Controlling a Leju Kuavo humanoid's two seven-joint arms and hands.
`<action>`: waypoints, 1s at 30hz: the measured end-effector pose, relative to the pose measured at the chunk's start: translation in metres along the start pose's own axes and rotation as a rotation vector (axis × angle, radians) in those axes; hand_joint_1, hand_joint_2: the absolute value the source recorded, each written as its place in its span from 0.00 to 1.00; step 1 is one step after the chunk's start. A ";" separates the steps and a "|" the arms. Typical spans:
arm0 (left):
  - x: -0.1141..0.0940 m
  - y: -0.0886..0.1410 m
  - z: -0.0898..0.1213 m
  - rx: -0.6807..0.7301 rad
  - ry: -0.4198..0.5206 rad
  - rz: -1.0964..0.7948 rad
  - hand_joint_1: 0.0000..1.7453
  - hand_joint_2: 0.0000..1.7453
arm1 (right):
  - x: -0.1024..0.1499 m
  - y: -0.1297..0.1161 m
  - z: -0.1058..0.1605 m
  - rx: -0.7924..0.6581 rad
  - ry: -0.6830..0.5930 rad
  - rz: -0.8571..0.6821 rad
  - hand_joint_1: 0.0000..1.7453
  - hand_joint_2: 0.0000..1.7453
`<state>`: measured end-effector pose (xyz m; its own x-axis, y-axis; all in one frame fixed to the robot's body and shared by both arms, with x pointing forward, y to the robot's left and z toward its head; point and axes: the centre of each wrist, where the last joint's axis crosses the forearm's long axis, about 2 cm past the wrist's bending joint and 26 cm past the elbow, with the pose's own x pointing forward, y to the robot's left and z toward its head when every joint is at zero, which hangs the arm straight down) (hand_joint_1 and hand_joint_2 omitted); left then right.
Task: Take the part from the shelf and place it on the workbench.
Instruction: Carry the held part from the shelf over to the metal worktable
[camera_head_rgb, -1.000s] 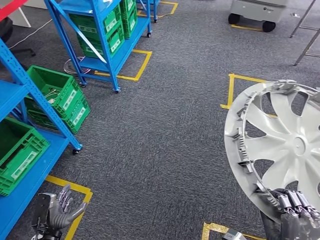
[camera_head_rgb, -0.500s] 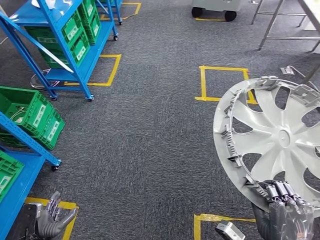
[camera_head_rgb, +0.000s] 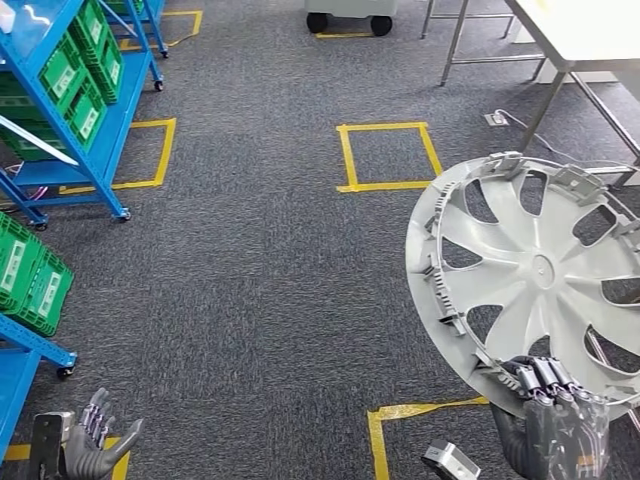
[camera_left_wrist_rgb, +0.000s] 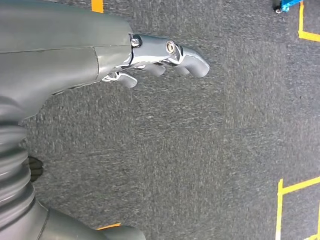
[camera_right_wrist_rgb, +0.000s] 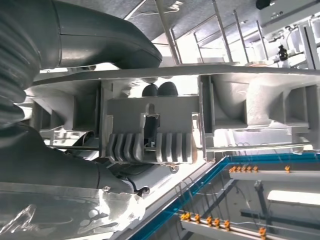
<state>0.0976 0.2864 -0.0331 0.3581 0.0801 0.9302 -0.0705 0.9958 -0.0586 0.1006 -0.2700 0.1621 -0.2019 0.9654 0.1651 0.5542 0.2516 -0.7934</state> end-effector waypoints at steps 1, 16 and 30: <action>0.000 0.001 0.002 0.009 0.000 0.005 0.00 1.00 | 0.000 0.002 -0.003 -0.001 -0.013 -0.007 1.00 1.00; 0.006 0.011 0.011 0.006 -0.025 0.025 0.00 1.00 | -0.001 0.012 -0.010 0.011 -0.066 -0.030 1.00 1.00; 0.036 -0.006 -0.031 -0.074 -0.119 -0.031 0.00 1.00 | -0.001 -0.008 0.011 0.026 0.016 0.022 1.00 1.00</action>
<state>0.1400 0.2847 -0.0107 0.2462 0.0482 0.9680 0.0096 0.9986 -0.0521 0.0869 -0.2734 0.1617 -0.1773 0.9716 0.1566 0.5372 0.2289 -0.8118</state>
